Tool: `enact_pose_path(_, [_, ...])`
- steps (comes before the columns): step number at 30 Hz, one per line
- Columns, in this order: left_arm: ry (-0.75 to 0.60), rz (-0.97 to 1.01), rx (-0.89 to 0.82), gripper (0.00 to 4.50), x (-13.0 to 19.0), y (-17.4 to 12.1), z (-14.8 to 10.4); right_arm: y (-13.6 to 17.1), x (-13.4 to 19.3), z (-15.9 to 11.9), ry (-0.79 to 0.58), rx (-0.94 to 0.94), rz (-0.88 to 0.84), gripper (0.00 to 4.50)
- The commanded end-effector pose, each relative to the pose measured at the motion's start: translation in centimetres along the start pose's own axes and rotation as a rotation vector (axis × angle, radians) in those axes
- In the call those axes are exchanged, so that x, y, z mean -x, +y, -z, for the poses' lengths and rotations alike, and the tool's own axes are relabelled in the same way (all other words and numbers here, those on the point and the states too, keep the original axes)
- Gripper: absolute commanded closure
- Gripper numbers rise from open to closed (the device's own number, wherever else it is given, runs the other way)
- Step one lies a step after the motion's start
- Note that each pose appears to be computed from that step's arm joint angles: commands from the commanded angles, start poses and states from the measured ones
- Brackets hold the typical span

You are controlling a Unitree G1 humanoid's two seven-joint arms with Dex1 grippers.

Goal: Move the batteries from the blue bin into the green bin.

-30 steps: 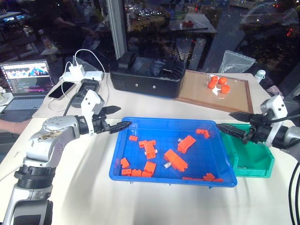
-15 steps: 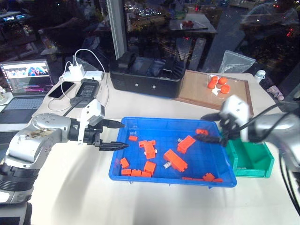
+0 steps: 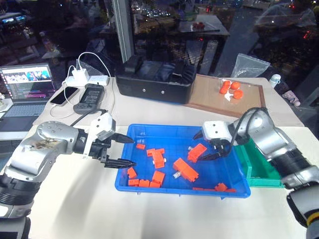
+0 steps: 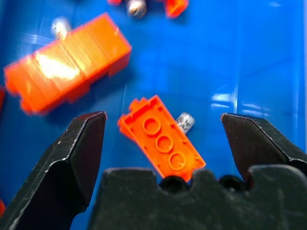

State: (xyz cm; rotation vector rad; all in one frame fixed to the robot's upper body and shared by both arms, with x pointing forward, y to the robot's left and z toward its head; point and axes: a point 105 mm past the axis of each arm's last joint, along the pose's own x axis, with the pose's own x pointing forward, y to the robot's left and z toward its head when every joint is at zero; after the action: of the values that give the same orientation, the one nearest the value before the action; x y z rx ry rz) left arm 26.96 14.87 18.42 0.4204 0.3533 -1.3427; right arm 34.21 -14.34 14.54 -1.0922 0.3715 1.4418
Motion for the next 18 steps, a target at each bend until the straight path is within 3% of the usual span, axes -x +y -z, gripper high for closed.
enact_pose_path(1, [-0.023, -0.056, -0.067, 0.0, 0.2, 0.2, -1.3, -0.6, 0.1, 0.3, 0.02, 0.074, -0.038, 0.07])
enact_pose_path(6, [-0.063, -0.098, -0.096, 0.0, 0.4, 0.4, -2.5, -0.8, -1.2, 1.7, 0.068, 0.081, -0.091, 0.07])
enact_pose_path(10, [-0.138, -0.146, -0.117, 0.0, 0.4, 1.1, -4.2, -1.2, -1.7, 2.7, 0.108, 0.068, -0.097, 1.1])
enact_pose_path(15, [-0.133, -0.137, -0.129, 0.0, 0.1, 0.9, -4.2, -1.5, -1.7, 3.1, 0.128, 0.081, -0.101, 2.86])
enact_pose_path(16, [-0.131, -0.135, -0.129, 0.0, 0.1, 0.8, -4.2, -1.5, -1.7, 3.0, 0.125, 0.085, -0.102, 3.06])
enact_pose_path(18, [-0.128, -0.134, -0.128, 0.0, 0.0, 0.9, -4.0, -1.7, -1.4, 2.7, 0.112, 0.088, -0.098, 3.07])
